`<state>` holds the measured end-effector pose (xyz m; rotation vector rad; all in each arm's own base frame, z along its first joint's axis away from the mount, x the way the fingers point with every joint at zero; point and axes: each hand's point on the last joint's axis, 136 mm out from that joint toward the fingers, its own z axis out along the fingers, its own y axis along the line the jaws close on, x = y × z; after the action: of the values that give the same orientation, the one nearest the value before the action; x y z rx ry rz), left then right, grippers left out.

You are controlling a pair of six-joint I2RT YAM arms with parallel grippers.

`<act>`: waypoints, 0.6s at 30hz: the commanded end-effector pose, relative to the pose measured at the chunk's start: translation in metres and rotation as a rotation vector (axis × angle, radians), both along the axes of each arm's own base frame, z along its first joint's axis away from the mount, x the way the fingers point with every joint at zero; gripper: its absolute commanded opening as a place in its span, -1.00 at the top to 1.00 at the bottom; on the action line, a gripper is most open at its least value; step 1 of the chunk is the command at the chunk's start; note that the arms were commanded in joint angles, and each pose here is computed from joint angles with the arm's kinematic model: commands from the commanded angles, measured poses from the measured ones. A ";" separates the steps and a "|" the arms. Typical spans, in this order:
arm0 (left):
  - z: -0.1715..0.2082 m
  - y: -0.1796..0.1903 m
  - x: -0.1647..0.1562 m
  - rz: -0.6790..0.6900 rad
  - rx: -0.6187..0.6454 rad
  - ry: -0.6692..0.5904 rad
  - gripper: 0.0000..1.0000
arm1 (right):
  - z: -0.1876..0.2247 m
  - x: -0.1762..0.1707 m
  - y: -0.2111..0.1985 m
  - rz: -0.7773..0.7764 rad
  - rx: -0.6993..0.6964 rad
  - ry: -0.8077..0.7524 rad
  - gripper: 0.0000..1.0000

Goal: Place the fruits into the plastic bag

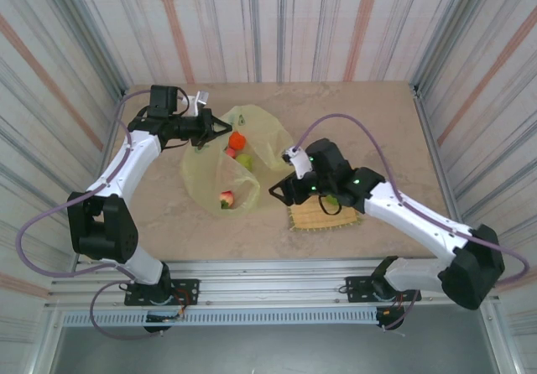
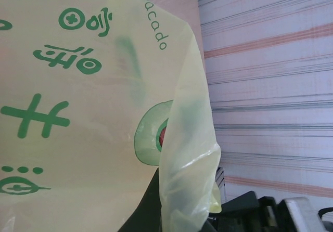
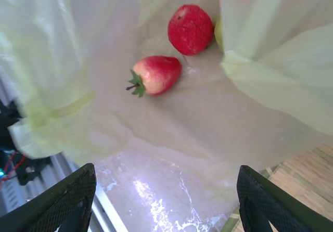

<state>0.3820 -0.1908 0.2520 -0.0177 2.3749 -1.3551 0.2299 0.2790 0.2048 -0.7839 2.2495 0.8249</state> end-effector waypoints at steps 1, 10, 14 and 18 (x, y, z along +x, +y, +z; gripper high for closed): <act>0.010 0.002 -0.005 0.000 -0.013 -0.024 1.00 | 0.008 -0.016 -0.016 0.041 0.013 0.031 -0.44; 0.008 0.002 -0.004 0.002 -0.012 -0.019 1.00 | -0.014 0.031 -0.121 -0.468 -0.250 0.031 -0.64; 0.008 0.002 -0.004 0.002 -0.011 -0.017 1.00 | -0.038 0.036 -0.159 -0.630 -0.403 0.067 -0.76; 0.008 0.002 -0.004 0.000 -0.011 -0.019 1.00 | -0.059 0.033 -0.166 -0.663 -0.453 0.123 -0.89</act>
<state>0.3821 -0.1905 0.2520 -0.0186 2.3747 -1.3548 0.2691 0.1364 0.1652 -0.2232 2.5289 0.1931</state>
